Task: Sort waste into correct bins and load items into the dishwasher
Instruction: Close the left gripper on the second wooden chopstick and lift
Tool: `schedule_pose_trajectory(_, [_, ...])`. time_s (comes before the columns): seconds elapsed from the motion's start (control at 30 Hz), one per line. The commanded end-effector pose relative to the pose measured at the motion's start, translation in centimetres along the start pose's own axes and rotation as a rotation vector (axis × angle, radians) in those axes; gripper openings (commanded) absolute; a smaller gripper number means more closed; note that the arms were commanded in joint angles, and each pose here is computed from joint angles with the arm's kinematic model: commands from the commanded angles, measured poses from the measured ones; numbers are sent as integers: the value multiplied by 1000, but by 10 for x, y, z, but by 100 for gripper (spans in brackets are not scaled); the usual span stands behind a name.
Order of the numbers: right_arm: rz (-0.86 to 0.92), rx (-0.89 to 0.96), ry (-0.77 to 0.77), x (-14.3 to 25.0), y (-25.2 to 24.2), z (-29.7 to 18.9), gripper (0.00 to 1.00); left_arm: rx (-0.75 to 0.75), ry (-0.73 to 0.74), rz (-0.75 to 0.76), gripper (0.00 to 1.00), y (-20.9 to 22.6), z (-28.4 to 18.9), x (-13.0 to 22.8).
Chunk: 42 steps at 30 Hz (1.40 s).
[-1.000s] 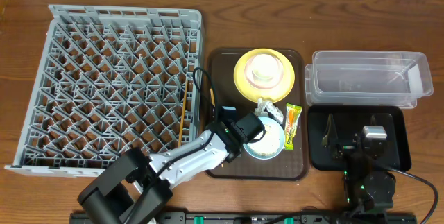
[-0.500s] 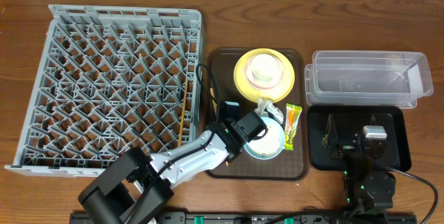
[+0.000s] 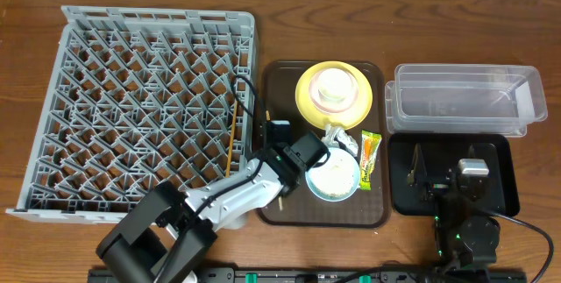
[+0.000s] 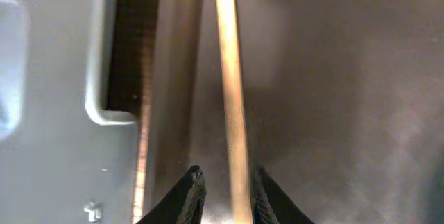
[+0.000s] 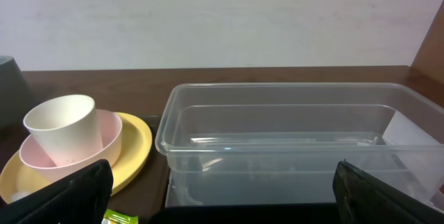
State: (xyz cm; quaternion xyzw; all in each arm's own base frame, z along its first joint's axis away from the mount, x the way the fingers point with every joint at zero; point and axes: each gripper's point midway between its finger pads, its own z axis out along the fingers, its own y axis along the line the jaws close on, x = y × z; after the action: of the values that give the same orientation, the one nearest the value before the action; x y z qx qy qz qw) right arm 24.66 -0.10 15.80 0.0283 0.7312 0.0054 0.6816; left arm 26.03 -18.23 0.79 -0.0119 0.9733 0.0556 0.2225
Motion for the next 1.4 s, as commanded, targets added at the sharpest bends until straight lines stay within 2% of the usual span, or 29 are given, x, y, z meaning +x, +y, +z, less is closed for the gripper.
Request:
schedule_pose_trajectory(0.0, [13,11,1,1,-2,0,99,31,53,-49,25,-5,9,14])
schedule_pose_trajectory(0.83, [13,11,1,1,-2,0,99,103,113,-46,24,-20,11,24])
schedule_pose_trajectory(1.07, [13,11,1,1,-2,0,99,46,-49,-75,24,-13,12,-7])
schedule_pose_trajectory(1.37, [13,11,1,1,-2,0,99,63,-62,-85,24,-17,12,-11])
